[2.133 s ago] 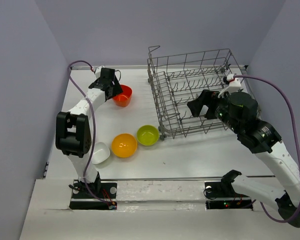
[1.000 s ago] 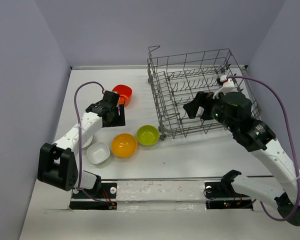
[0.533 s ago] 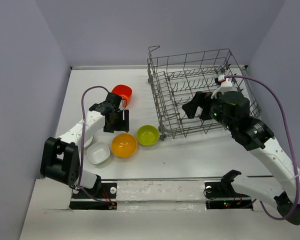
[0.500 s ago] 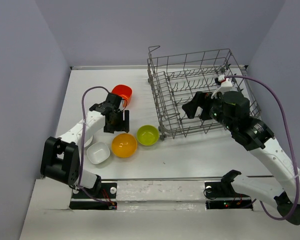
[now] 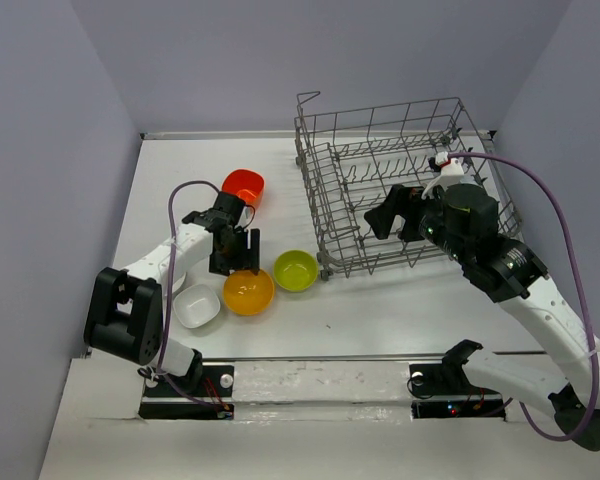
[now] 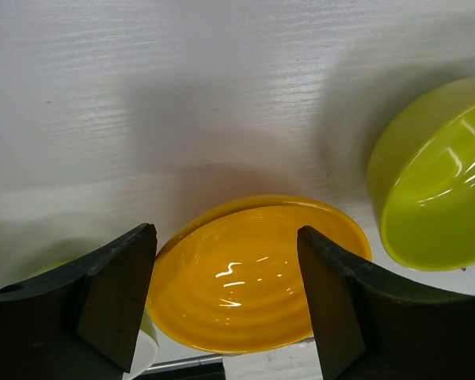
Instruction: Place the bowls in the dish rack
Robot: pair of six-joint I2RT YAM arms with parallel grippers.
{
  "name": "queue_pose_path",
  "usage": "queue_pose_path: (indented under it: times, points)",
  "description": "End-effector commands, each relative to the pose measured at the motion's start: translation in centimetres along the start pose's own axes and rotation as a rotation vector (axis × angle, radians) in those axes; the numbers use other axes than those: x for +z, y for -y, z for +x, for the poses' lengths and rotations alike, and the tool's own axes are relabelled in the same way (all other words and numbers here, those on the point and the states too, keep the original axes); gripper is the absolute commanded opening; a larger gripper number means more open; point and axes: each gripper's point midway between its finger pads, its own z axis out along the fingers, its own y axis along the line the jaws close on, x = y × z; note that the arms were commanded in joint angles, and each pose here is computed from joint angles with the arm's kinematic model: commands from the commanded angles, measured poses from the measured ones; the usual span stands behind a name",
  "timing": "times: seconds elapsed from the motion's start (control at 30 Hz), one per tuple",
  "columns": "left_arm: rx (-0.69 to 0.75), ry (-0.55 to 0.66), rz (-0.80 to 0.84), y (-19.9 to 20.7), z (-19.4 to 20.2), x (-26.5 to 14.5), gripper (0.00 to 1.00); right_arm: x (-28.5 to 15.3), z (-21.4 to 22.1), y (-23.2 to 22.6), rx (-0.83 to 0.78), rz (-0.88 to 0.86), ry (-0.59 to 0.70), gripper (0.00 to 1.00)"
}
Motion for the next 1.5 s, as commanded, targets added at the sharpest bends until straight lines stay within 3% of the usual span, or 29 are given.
queue_pose_path:
  times: [0.0,0.23,0.73,1.47]
  points:
    - [-0.004,-0.028,0.024,0.2,0.7,0.1,0.8,-0.2,-1.0,-0.5,-0.011,-0.032,0.044,1.0]
    - [-0.002,-0.043,0.032,0.3,0.9,0.3,0.79,-0.2,-0.8,-0.4,-0.016,-0.029,0.039,1.0]
    - [-0.002,-0.066,0.032,0.3,1.3,0.9,0.65,0.0,-0.6,-0.4,-0.02,-0.031,0.033,1.0]
    - [-0.007,-0.074,0.039,0.2,1.4,1.1,0.25,0.2,-0.1,-0.3,-0.023,-0.029,0.018,1.0]
